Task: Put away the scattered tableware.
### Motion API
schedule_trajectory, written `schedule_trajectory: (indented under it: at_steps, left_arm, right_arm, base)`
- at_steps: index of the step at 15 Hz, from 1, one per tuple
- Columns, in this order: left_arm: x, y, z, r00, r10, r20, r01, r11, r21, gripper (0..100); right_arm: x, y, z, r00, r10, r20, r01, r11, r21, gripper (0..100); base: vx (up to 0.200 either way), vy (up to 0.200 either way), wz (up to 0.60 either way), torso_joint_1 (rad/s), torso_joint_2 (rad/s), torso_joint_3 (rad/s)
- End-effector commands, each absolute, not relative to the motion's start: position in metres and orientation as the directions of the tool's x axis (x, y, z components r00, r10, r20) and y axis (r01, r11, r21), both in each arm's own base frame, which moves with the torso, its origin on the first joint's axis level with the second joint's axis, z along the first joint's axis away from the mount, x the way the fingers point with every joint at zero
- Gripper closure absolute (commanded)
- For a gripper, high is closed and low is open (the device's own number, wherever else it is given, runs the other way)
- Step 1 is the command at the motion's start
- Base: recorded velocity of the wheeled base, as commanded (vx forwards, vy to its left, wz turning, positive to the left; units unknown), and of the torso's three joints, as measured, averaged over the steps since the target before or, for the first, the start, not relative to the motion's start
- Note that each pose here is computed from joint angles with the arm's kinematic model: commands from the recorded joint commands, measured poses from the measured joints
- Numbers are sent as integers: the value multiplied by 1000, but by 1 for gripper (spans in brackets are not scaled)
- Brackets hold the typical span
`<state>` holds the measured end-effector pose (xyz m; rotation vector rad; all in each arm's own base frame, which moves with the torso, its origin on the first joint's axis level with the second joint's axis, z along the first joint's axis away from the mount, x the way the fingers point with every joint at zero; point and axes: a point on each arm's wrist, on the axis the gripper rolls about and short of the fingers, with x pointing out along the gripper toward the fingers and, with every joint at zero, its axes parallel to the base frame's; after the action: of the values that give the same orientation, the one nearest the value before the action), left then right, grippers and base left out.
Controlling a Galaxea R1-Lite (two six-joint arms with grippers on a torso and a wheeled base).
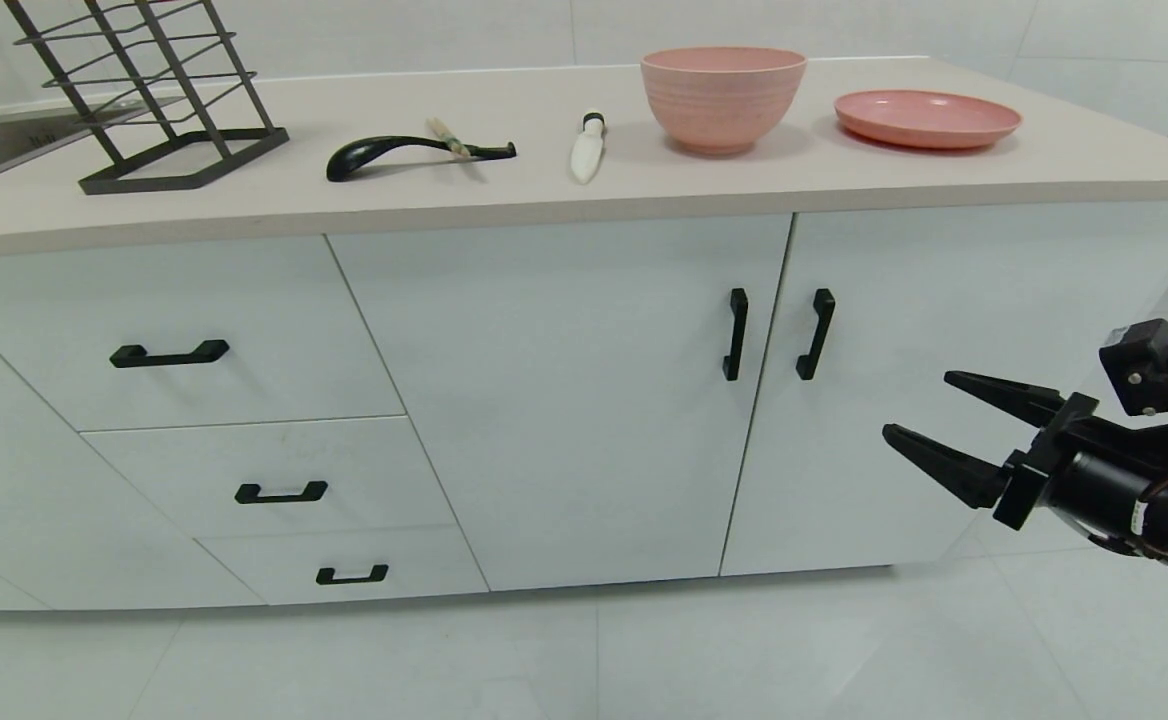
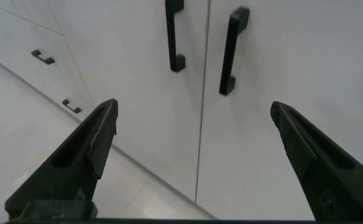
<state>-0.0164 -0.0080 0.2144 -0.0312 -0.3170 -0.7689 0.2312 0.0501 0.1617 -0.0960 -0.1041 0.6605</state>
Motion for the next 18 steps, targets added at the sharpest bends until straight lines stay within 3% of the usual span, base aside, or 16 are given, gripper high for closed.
schedule_trajectory:
  at_steps: [1, 3, 5, 9, 13, 14, 15, 16, 18]
  left_arm:
    - [35, -26, 230, 544, -822, 168, 826, 560, 59, 0]
    - [58, -34, 229, 494, -861, 122, 859, 505, 83, 0]
    - [92, -47, 228, 398, -915, 68, 907, 403, 124, 0]
    - [136, -65, 219, 338, -941, 21, 933, 338, 123, 0]
    - [210, -125, 201, 203, -979, -5, 968, 200, 151, 0]
    - [214, -131, 200, 188, -982, -2, 970, 185, 156, 0]
    - [225, -167, 196, 93, -996, 1, 983, 92, 160, 0]
    - [227, -185, 190, 44, -999, -9, 988, 43, 147, 0]
    - [233, -211, 175, -1, -999, -35, 993, -5, 118, 0]
  right_arm:
    - [234, 51, 157, 771, 633, 73, -622, 773, -127, 0]
    - [235, 51, 156, 757, 649, 71, -638, 759, -129, 0]
    - [235, 52, 156, 740, 669, 70, -654, 740, -154, 0]
    - [236, 54, 153, 717, 695, 61, -678, 715, -171, 0]
    - [256, 61, 153, 695, 715, 78, -694, 695, -187, 0]
    - [258, 62, 154, 694, 715, 83, -693, 695, -190, 0]
    - [264, 63, 156, 691, 717, 94, -691, 693, -207, 0]
    - [264, 67, 158, 679, 727, 100, -699, 682, -213, 0]
    - [263, 71, 160, 663, 740, 109, -710, 669, -221, 0]
  base:
    - [0, 0, 0, 0, 0, 0]
    - [0, 0, 0, 0, 0, 0]
    - [0, 0, 0, 0, 0, 0]
    - [0, 0, 0, 0, 0, 0]
    - [0, 0, 0, 0, 0, 0]
    - [0, 0, 0, 0, 0, 0]
    - [0, 0, 0, 0, 0, 0]
    - [0, 0, 0, 0, 0, 0]
    - [0, 0, 0, 0, 0, 0]
